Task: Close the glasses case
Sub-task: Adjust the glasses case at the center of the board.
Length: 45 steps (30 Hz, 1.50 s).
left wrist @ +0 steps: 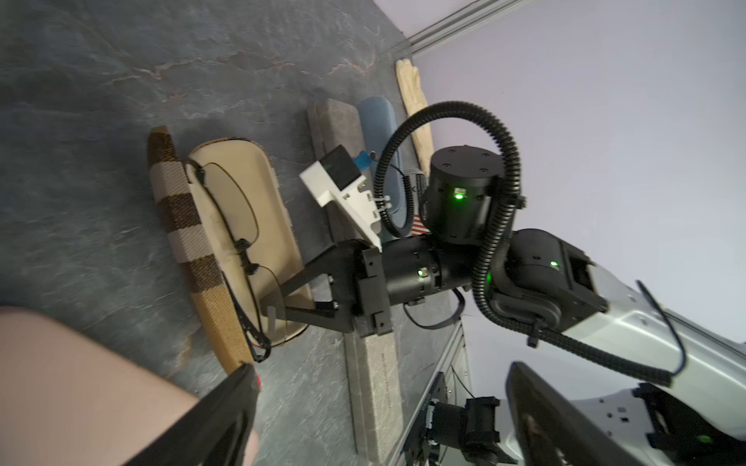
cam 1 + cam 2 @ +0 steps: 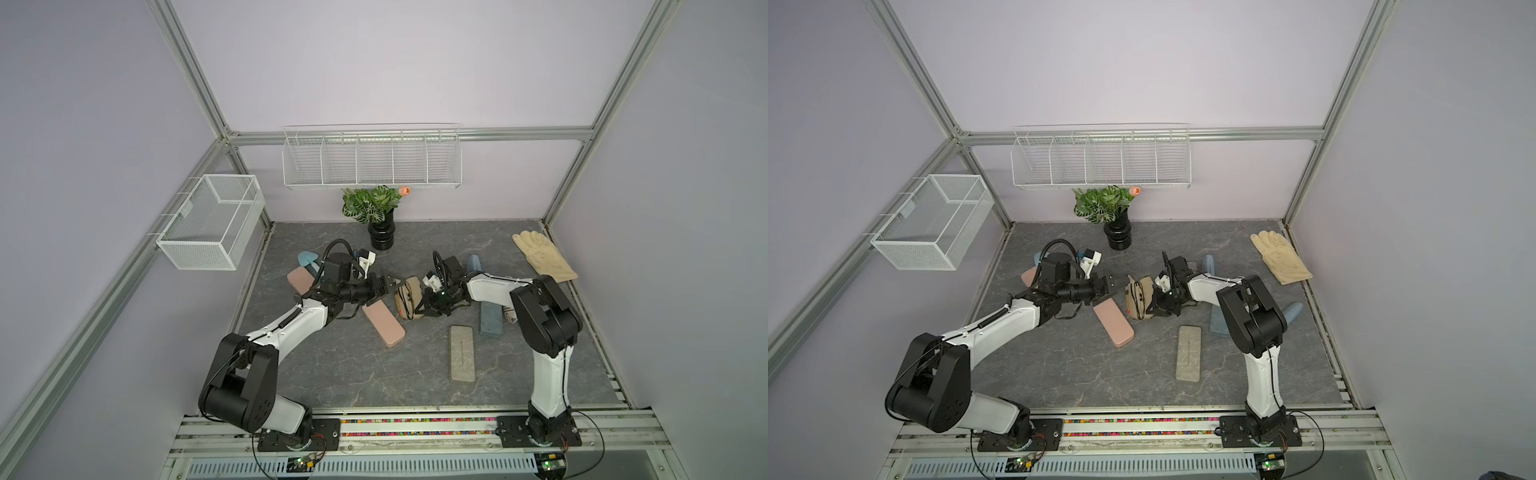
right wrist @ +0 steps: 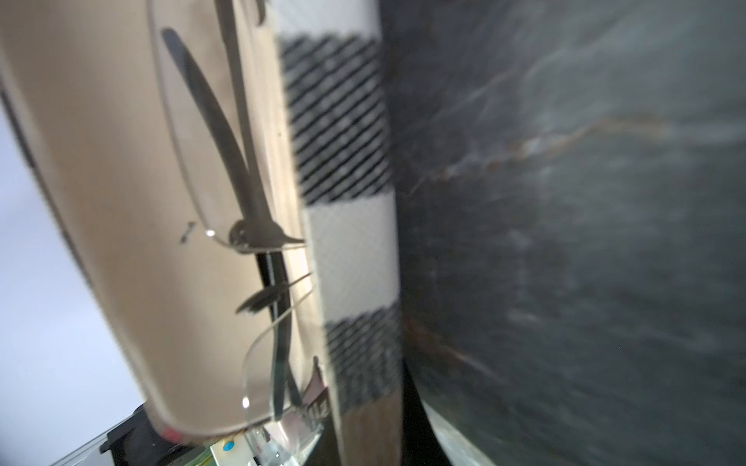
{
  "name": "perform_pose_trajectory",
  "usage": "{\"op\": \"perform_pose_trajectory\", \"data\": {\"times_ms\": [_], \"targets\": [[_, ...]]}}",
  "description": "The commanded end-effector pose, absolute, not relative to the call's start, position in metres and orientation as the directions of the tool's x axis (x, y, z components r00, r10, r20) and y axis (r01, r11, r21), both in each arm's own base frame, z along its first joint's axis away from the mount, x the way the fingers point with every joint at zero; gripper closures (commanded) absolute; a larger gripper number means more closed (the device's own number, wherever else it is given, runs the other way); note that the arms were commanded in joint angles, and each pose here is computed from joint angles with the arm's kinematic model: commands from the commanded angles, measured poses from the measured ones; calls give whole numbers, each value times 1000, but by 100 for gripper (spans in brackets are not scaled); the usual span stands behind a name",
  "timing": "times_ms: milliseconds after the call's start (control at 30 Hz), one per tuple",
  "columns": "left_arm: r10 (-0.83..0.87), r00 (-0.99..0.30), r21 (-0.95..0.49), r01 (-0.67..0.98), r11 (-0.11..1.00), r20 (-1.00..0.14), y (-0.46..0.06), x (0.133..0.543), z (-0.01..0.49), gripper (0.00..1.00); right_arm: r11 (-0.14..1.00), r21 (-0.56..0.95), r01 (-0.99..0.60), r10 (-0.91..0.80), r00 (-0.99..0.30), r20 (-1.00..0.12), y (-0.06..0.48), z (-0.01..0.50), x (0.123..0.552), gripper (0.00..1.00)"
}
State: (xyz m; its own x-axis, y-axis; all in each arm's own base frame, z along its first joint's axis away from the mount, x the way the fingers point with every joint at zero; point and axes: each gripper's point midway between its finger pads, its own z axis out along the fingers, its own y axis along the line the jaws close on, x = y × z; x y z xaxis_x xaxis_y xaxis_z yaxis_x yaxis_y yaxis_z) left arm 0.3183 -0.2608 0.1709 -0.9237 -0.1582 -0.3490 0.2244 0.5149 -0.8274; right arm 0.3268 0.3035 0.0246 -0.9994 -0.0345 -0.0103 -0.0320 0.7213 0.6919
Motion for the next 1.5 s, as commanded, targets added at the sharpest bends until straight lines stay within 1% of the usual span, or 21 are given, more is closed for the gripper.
{"op": "perform_pose_trajectory", "data": {"times_ms": [0, 33, 100, 233, 300, 500, 700, 733, 767, 833, 900, 967, 1133, 1167, 1233, 1333, 1433, 1467], "targets": [[-118, -919, -688, 193, 700, -377, -235, 323, 154, 6, 682, 730, -55, -26, -998, -51, 310, 44, 331, 85], [-96, -921, -642, 186, 744, -378, -228, 324, 148, 8, 682, 729, -53, -26, -998, -48, 310, 43, 331, 85], [-64, -927, -570, 172, 803, -370, -218, 327, 138, 10, 683, 729, -53, -27, -998, -48, 310, 41, 331, 86], [-59, -937, -507, 134, 851, -345, -213, 335, 122, 15, 683, 729, -47, -26, -999, -39, 311, 37, 331, 88], [-28, -944, -464, 136, 875, -329, -214, 338, 113, 19, 682, 730, -43, -26, -999, -35, 312, 36, 331, 89], [54, -953, -404, 178, 897, -299, -242, 345, 93, 23, 681, 731, -43, -33, -999, -28, 312, 32, 330, 89], [58, -953, -404, 181, 897, -297, -254, 347, 89, 24, 681, 731, -43, -37, -999, -24, 312, 30, 329, 89], [58, -953, -404, 180, 897, -296, -255, 348, 88, 27, 683, 729, -42, -38, -999, -23, 312, 30, 329, 89], [58, -954, -404, 180, 897, -295, -255, 348, 88, 27, 682, 730, -44, -40, -999, -23, 312, 30, 329, 89], [62, -956, -402, 179, 898, -287, -257, 349, 84, 36, 681, 731, -43, -40, -999, -21, 312, 29, 330, 88], [70, -958, -400, 181, 899, -278, -259, 349, 79, 40, 682, 730, -42, -40, -999, -20, 312, 29, 330, 88], [79, -960, -399, 185, 898, -269, -263, 349, 75, 48, 682, 730, -42, -40, -999, -20, 312, 29, 330, 88], [98, -959, -390, 200, 899, -266, -270, 349, 73, 49, 681, 731, -45, -40, -999, -25, 313, 30, 331, 88], [100, -959, -388, 201, 900, -267, -271, 350, 73, 51, 682, 730, -43, -40, -999, -21, 313, 29, 331, 88], [101, -958, -384, 202, 901, -268, -271, 350, 73, 58, 682, 730, -43, -40, -999, -22, 313, 29, 331, 88], [106, -957, -379, 206, 902, -269, -273, 351, 72, 73, 681, 731, -43, -42, -999, -20, 313, 29, 330, 87], [115, -956, -370, 213, 904, -269, -277, 351, 72, 82, 680, 731, -48, -43, -999, -25, 313, 31, 331, 87], [121, -955, -362, 218, 906, -272, -278, 351, 72, 83, 679, 732, -49, -44, -999, -26, 313, 32, 331, 87]]}}
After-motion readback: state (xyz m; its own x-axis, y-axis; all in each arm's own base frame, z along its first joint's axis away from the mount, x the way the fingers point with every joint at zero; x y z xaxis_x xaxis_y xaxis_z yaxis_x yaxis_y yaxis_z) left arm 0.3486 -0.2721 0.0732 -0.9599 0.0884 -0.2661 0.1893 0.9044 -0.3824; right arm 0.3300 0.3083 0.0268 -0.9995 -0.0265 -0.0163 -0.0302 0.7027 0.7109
